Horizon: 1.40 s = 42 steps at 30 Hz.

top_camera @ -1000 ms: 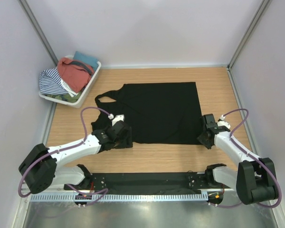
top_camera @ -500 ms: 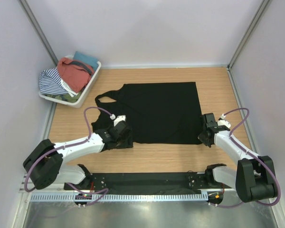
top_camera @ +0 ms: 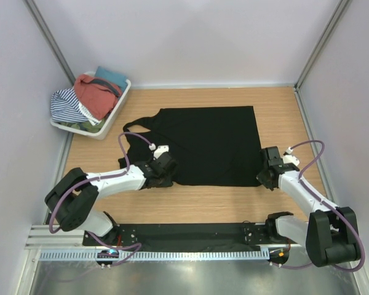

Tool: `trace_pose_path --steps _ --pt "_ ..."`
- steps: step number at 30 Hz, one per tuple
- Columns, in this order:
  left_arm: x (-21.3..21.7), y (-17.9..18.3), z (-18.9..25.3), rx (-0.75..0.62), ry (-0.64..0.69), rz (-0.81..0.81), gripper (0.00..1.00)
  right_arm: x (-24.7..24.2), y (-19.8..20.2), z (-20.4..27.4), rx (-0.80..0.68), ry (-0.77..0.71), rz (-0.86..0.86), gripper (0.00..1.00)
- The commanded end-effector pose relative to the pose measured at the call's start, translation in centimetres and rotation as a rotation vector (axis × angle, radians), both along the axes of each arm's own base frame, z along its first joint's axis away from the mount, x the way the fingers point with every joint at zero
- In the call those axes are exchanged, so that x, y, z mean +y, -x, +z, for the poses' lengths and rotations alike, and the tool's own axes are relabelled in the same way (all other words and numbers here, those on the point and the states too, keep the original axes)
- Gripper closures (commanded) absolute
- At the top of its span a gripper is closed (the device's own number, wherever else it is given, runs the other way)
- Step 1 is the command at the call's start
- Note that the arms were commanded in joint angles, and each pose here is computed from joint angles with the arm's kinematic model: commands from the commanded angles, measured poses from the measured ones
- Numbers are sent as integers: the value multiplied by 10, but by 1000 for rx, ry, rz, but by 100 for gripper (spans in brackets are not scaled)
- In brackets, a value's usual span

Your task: Fold and stack the tank tops

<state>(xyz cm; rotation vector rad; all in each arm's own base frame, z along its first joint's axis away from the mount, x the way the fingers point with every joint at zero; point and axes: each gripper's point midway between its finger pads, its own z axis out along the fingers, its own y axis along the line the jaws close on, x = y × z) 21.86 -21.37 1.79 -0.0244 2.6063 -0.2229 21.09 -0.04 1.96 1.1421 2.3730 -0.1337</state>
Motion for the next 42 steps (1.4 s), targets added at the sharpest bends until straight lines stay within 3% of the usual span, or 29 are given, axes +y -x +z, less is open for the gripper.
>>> trace_pose_path --steps 1,3,5,12,19,33,42 --pt "1 -5 -1 -18 -16 11 73 -4 -9 16 -48 16 -12 99" --pt "3 -5 -2 -17 -26 9 91 -6 -11 19 -54 26 -12 99" --pt "3 -6 4 -25 -32 -1 100 -8 -12 24 -63 36 -14 99" --pt "12 6 26 34 -104 -74 100 -14 -18 38 -69 79 -3 99" --pt "9 1 44 67 -35 -104 100 -11 -40 58 -104 84 17 99" --pt "18 -39 74 72 57 -79 100 -8 -99 85 -158 115 50 99" --pt "19 -80 86 48 20 -50 100 -16 -134 94 -169 154 19 99"
